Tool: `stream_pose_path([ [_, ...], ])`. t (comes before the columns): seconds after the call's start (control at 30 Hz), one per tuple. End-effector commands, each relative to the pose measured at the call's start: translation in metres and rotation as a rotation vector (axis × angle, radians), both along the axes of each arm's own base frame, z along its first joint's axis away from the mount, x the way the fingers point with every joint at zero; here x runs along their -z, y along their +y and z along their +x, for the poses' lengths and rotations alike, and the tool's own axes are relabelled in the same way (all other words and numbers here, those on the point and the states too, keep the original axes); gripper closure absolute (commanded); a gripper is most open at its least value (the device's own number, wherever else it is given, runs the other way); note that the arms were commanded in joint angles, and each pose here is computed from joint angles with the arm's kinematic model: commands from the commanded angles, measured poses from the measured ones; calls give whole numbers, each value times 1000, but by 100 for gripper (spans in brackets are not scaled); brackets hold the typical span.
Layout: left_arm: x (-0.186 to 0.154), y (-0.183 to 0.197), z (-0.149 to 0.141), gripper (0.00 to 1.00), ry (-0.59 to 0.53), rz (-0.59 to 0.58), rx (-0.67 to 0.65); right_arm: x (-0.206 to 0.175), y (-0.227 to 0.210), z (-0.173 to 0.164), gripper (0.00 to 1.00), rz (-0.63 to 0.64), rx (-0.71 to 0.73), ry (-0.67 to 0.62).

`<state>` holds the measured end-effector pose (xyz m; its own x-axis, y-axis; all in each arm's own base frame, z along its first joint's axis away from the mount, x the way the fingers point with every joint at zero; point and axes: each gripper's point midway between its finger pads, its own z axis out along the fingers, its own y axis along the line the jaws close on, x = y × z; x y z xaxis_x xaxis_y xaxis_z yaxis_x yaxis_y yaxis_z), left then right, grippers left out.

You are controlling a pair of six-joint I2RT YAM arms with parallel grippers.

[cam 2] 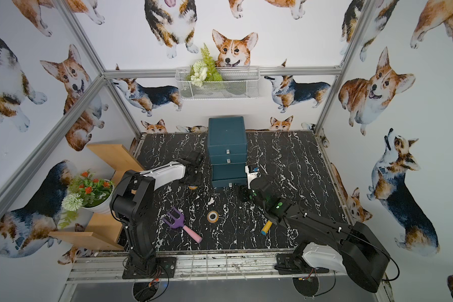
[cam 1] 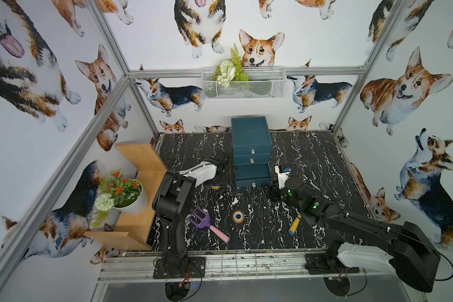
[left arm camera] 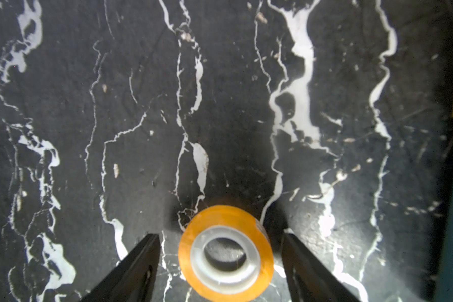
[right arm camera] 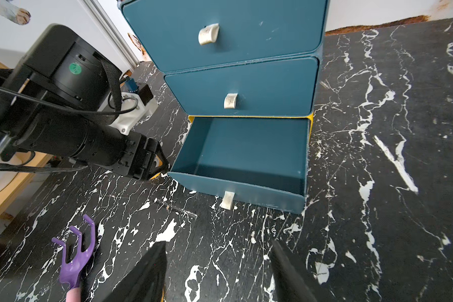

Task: Place the transparent tape into the drawer according to color
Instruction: Pick up the tape from the center of the board.

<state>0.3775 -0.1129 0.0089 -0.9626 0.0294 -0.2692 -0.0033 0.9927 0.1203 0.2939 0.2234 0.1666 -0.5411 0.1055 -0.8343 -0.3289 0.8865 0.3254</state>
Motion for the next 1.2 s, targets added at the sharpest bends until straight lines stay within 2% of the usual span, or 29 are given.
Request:
stream_pose_path([
  [0.0, 19, 12, -38, 21, 159, 42, 40, -6, -2, 3, 32, 15, 21, -18],
  [0.13, 18, 10, -39, 20, 169, -82, 9, -6, -1, 4, 32, 17, 19, -16],
  [0.4, 17, 9, -39, 20, 180, -163, -5, -7, 1, 5, 32, 24, 17, -14],
  [0.6, 24, 12, -47, 23, 210, -126, 9, -7, 2, 7, 32, 17, 21, -14],
  [0.8, 32, 8, -52, 32, 232, -112, 21, -7, 1, 8, 32, 16, 26, -17],
  [0.97, 20, 8, -47, 33, 193, -118, 22, -8, 1, 8, 32, 17, 28, -16],
  [1.17, 17, 6, -47, 40, 185, -133, 16, -9, 2, 9, 32, 21, 30, -20],
])
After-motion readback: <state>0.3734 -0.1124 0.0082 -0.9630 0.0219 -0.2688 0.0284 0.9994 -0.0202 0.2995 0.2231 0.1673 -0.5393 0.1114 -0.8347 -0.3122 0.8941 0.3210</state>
